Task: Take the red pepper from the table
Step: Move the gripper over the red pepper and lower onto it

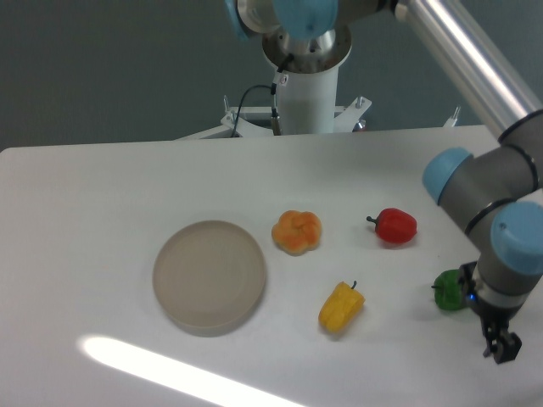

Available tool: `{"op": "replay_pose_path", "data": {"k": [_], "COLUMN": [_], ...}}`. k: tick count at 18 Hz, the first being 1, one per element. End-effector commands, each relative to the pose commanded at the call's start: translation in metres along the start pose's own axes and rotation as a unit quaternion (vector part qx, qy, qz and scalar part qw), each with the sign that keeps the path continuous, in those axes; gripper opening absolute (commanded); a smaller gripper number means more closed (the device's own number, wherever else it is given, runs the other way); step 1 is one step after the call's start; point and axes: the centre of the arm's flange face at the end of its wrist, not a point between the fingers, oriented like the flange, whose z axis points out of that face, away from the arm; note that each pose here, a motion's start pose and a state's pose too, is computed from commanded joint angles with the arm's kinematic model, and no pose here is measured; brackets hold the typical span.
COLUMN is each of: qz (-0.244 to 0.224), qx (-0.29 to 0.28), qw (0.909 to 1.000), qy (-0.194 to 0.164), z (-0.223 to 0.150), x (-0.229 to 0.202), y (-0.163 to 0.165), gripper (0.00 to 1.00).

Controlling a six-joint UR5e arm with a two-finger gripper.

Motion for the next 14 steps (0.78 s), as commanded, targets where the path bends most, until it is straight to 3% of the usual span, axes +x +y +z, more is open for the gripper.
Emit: {"op": "replay_pose_path", "data": {"k": [4,8,11,14], "qz": [0.008,0.055,0.068,0.069], "qx": [0.006,0.020,0.033,0.032], "qw": [0.9998,0.9976,0.9955,0.9956], "qy": [0.016,0.037,0.057,0.055], "z": [-0.008,-0.003,0.007,0.018], "x": [0.036,0.079,0.111,0.136], "y": [0.005,0.005,-0.007,-0.024], "gripper": [1.00,1.00,1.00,1.00]}}
